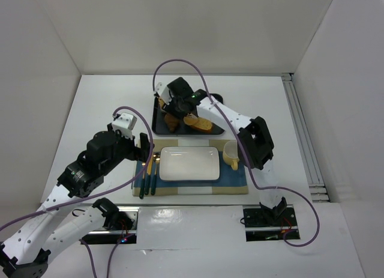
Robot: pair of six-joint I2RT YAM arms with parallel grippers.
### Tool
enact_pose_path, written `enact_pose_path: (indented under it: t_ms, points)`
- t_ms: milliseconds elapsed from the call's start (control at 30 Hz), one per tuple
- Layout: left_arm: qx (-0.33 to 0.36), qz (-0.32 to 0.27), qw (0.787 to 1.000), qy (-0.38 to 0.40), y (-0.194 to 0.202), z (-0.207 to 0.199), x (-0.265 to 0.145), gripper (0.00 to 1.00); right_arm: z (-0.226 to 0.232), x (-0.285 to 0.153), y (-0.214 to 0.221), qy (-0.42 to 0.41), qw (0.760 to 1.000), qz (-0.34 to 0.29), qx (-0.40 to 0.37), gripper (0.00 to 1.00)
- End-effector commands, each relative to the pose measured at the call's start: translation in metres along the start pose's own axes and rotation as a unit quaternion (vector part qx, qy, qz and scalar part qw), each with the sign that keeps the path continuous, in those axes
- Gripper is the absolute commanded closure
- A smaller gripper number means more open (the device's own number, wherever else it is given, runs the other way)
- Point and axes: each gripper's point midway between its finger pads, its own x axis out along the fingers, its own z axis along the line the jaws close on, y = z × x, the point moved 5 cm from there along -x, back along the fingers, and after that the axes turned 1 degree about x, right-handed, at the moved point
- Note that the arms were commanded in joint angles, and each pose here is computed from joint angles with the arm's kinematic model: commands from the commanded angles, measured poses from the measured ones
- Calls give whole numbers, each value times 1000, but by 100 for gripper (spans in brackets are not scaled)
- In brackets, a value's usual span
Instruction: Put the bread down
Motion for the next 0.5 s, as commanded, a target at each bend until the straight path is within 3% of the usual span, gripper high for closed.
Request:
enact_pose_path:
  t_ms: [0,233,467]
  points:
    - [-5,-23,1000,9,-8,-3,-1,0,2,-4,-25,6,1000,-30,4,46]
    - [-6,-28,1000,9,-9,-3,-3,0,13,15,-19,34,999,-5,1,47]
    - [-6,-28,1000,9,-9,-3,-3,0,15,16,-12,76,997,16,4,62]
